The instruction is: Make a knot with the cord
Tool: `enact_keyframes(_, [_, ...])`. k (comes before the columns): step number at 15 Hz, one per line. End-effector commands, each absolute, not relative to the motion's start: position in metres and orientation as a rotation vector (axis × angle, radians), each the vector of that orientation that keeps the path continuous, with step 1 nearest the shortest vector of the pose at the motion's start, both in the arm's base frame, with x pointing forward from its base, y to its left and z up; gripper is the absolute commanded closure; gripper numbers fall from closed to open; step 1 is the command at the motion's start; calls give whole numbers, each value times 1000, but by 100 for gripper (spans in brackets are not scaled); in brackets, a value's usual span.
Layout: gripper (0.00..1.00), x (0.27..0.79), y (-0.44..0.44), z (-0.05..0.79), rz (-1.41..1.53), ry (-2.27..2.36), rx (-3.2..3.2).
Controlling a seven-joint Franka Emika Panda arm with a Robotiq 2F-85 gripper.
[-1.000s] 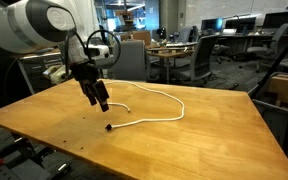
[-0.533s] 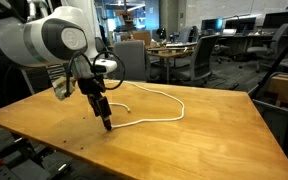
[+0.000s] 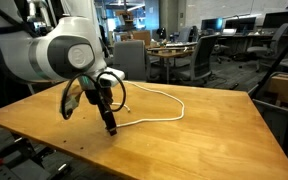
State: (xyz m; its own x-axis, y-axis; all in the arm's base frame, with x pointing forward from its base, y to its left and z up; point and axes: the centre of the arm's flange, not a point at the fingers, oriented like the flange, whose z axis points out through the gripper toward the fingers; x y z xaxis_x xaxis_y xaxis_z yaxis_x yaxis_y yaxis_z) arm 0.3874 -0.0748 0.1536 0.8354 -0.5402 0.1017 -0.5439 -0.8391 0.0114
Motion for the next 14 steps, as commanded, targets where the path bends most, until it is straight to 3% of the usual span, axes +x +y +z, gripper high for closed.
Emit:
enact_keyframes(1, [10,388,-65,143,284,-892,2980])
enact_keyframes(3, [34,419,-49,159,333,-829,2989])
enact_keyframes(4, [36,426,-42,161,341,-787,3004])
enact_keyframes(7, [62,434,-23,164,335,-694,3023])
enact_keyframes(8, [33,433,-20,162,313,-658,3027])
enact_keyframes(9, [23,431,-20,159,302,-586,3013])
enact_keyframes(10, [23,429,-23,161,292,-508,3016])
enact_keyframes(11, [42,427,-19,165,288,-614,3031])
enact_keyframes(14, [22,426,-23,163,275,-556,3026])
